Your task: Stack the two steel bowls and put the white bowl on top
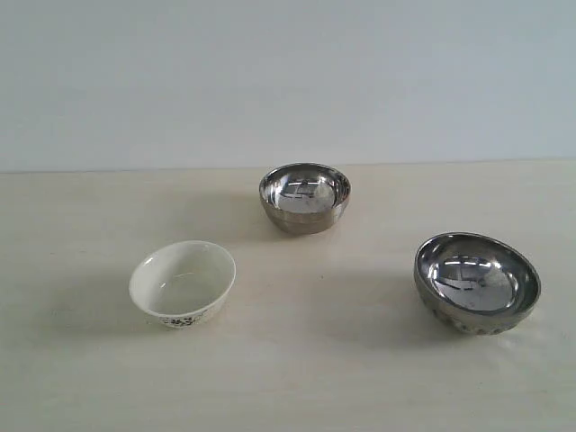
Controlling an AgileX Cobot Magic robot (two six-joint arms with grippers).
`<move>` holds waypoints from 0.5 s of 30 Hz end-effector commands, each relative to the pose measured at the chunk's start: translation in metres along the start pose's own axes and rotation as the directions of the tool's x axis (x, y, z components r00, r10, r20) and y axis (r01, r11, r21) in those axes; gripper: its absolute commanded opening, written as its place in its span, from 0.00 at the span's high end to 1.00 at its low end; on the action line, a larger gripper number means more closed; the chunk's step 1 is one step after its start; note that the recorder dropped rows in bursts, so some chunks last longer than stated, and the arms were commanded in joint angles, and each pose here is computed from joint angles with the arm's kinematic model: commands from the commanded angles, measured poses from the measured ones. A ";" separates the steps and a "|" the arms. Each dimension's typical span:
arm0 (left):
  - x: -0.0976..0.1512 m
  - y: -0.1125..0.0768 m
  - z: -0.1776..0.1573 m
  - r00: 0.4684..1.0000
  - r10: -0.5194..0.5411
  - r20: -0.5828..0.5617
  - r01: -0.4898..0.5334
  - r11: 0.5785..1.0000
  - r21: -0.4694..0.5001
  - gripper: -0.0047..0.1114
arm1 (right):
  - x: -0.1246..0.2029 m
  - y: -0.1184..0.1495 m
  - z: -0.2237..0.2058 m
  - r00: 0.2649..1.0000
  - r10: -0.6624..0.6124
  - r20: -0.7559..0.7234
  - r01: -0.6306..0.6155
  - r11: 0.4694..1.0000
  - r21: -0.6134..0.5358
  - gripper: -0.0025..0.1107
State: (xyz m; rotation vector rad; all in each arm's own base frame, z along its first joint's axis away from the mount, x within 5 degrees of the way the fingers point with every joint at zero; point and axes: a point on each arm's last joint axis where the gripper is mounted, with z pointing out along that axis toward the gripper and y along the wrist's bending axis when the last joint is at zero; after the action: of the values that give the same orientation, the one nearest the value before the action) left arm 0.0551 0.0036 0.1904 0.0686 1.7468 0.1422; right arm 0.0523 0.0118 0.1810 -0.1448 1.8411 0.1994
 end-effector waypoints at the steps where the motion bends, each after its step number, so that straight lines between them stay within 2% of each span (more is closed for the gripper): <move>1: 0.000 0.000 0.000 1.000 -0.017 0.007 0.017 1.000 -0.001 0.93 | -0.001 0.000 0.000 1.000 0.000 0.017 -0.001 1.000 0.006 0.98; 4: 0.000 0.000 0.000 1.000 -0.017 0.007 0.017 1.000 -0.001 0.93 | -0.001 0.000 0.000 1.000 0.000 0.017 -0.001 1.000 0.006 0.98; 7: 0.000 0.000 0.000 1.000 -0.017 0.007 0.017 1.000 -0.001 0.93 | -0.001 -0.001 0.000 0.998 -0.053 0.017 0.053 0.998 0.014 0.98; 12: 0.000 0.000 0.000 1.000 -0.017 0.007 0.017 1.000 -0.001 0.93 | -0.001 -0.001 0.000 0.999 -0.046 0.017 0.046 0.999 0.013 0.98; 13: 0.000 0.000 0.000 1.000 -0.017 0.007 0.017 1.000 -0.001 0.93 | -0.001 0.000 0.000 1.000 0.000 0.011 0.000 1.000 0.006 0.98; 15: 0.000 0.000 0.000 1.000 -0.017 0.007 0.017 1.000 -0.001 0.93 | 0.000 0.003 0.000 0.975 0.223 -0.001 -0.223 0.974 -0.030 0.98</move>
State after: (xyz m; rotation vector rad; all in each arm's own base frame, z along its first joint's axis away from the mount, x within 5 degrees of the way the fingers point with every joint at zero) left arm 0.0551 0.0036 0.1904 0.0686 1.7468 0.1422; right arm 0.0521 0.0125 0.1810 -0.1226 1.8439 0.2261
